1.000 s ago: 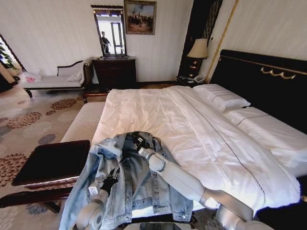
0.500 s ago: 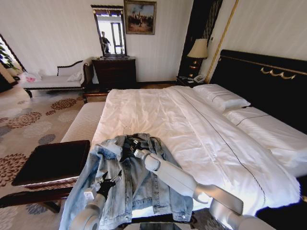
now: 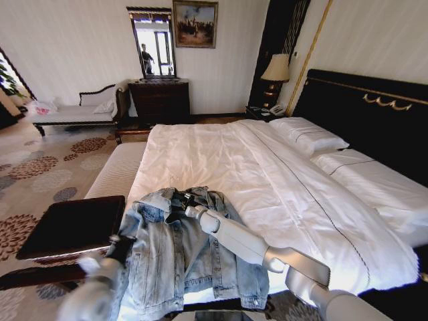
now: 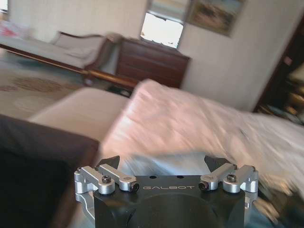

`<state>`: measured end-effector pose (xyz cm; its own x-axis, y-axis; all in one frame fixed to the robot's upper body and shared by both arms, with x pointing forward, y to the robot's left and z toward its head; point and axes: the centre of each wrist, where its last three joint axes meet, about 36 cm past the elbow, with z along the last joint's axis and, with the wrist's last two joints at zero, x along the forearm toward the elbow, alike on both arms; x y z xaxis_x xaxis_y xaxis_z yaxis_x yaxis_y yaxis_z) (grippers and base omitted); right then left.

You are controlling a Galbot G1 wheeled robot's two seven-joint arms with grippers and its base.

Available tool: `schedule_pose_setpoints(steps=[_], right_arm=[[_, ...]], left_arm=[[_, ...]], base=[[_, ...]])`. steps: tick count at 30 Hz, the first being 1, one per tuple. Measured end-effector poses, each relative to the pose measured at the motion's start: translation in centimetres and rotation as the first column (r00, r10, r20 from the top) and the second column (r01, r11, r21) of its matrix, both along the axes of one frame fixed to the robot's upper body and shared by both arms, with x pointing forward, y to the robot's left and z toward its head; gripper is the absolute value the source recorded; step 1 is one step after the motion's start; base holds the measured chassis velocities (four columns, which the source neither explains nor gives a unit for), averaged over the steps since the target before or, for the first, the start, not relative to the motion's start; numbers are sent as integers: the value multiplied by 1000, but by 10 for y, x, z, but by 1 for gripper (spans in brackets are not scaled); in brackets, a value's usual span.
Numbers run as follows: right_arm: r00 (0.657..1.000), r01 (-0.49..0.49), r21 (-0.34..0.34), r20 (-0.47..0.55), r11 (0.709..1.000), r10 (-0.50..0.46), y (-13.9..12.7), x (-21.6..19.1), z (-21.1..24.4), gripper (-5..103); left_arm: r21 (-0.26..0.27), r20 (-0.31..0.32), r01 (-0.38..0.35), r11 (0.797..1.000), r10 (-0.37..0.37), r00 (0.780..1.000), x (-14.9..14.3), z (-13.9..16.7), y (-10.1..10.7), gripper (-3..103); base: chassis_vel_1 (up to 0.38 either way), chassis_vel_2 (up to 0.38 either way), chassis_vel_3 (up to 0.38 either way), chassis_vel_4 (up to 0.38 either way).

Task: Pick up the clothes from the bed and hang them on the clothes hanger.

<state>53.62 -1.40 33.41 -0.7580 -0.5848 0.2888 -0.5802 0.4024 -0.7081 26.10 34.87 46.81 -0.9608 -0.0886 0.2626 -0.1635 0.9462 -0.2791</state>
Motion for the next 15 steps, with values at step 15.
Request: schedule_pose_setpoints(steps=[15], right_arm=[[1000,-1,22,5,1000,1,1,-2,-2,27]], left_arm=[[323,-77,54,945,-31,997,68,27,143,100]], base=[[0,0,0,0]])
